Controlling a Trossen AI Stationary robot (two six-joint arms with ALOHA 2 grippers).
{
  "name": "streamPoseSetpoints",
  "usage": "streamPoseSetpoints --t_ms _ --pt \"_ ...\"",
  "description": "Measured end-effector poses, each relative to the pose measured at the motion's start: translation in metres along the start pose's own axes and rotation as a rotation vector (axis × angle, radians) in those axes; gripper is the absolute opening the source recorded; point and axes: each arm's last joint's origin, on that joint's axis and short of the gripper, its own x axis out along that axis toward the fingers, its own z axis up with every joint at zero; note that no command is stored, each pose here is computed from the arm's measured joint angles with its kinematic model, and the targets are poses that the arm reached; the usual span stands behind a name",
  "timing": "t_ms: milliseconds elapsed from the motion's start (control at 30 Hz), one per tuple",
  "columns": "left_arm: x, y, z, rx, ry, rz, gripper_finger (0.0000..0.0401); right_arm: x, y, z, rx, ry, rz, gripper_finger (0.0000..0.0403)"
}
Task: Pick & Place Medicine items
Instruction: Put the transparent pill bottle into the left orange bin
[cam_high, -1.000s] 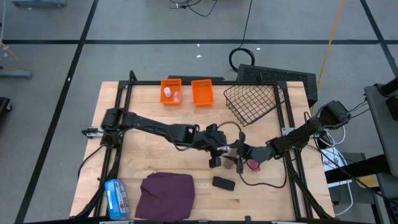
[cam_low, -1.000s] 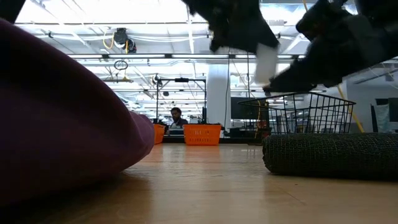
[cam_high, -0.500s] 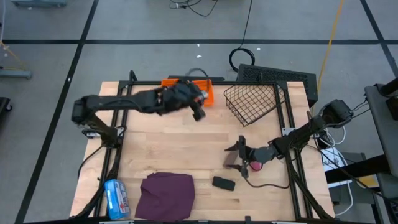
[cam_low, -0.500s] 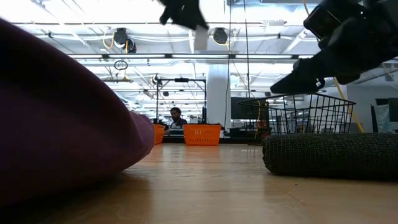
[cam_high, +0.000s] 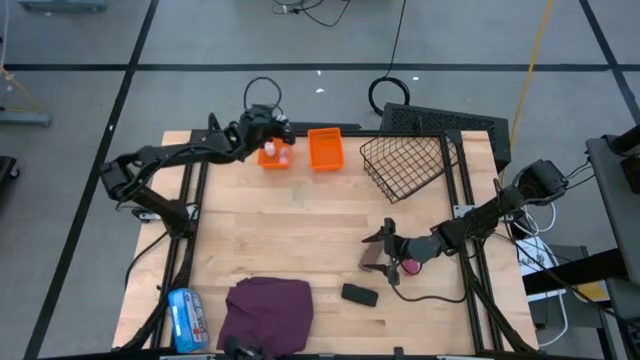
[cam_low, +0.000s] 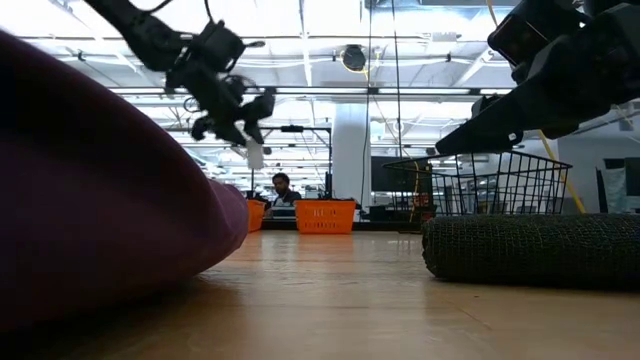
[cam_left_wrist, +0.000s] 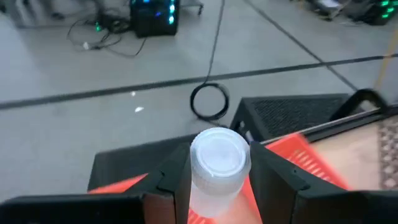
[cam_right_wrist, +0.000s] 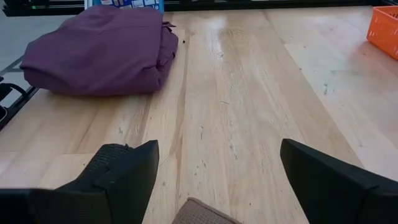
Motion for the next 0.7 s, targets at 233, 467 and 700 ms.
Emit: streamPoseSetpoints --t_ms 233,467,700 --pt "0.005 0.017 -0.019 -0.013 0.03 0.076 0.0133 0.0 0.0 0.0 0.0 -0.001 -0.002 0.0322" --pt "0.025 0.018 -0.041 -0.013 0.076 0.119 0.0133 0.0 0.0 0.001 0.003 -0.005 -0.003 0.032" --pt "0.045 0.022 -0.065 -0.03 0.113 0.204 0.0133 0.0 0.0 0.001 0.009 -0.009 -0.002 0.0319"
